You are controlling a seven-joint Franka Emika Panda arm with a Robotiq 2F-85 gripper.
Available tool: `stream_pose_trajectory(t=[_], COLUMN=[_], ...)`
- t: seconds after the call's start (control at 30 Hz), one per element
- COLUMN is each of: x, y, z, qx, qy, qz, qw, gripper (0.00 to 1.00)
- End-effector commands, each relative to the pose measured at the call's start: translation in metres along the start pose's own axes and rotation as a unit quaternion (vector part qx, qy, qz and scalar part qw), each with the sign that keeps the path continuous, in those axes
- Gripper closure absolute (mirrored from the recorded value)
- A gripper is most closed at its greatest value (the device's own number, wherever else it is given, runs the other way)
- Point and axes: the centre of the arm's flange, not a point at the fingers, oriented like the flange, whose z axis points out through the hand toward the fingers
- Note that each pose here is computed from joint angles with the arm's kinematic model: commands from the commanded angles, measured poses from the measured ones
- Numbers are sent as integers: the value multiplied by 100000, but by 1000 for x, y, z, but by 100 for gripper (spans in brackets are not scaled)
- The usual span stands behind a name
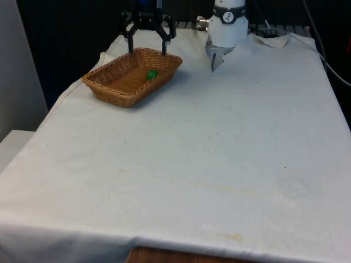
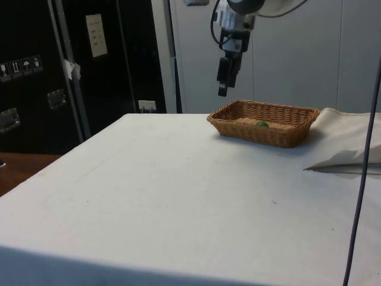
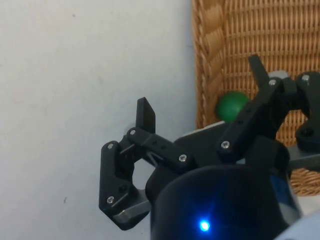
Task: Pick up the ball and place it into the basket.
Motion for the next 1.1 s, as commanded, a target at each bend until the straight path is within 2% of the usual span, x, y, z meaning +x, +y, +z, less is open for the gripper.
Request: stream_pose_trajectory(t=[0.0, 0.07, 0.13, 0.37, 0.6, 0.63, 0.67, 0.9, 0.93, 0.97, 1.07], x=[5, 7, 14, 28, 49, 45, 51, 67, 64, 69, 75], y=[-1, -4, -7, -19, -38, -37, -41, -59, -59, -61, -70], z=[-3, -7, -10, -19, -20, -22, -20, -16, -19, -16, -15], qx=[-115, 578, 456, 970, -98, 655, -210, -1115, -332, -1216, -1328], qy=[-218, 536, 458, 1937, 2344, 2482, 2368, 2501, 2555, 2564, 2526], qz=[-347, -523, -891, -1586, -2111, -2189, -2194, -2859, -2953, -2983, -3188], qw=[99999, 99996, 99994, 99964, 99950, 99943, 99948, 99922, 99923, 99915, 99908], gripper=[0, 0, 0, 0, 0, 0, 0, 0, 0, 0, 0])
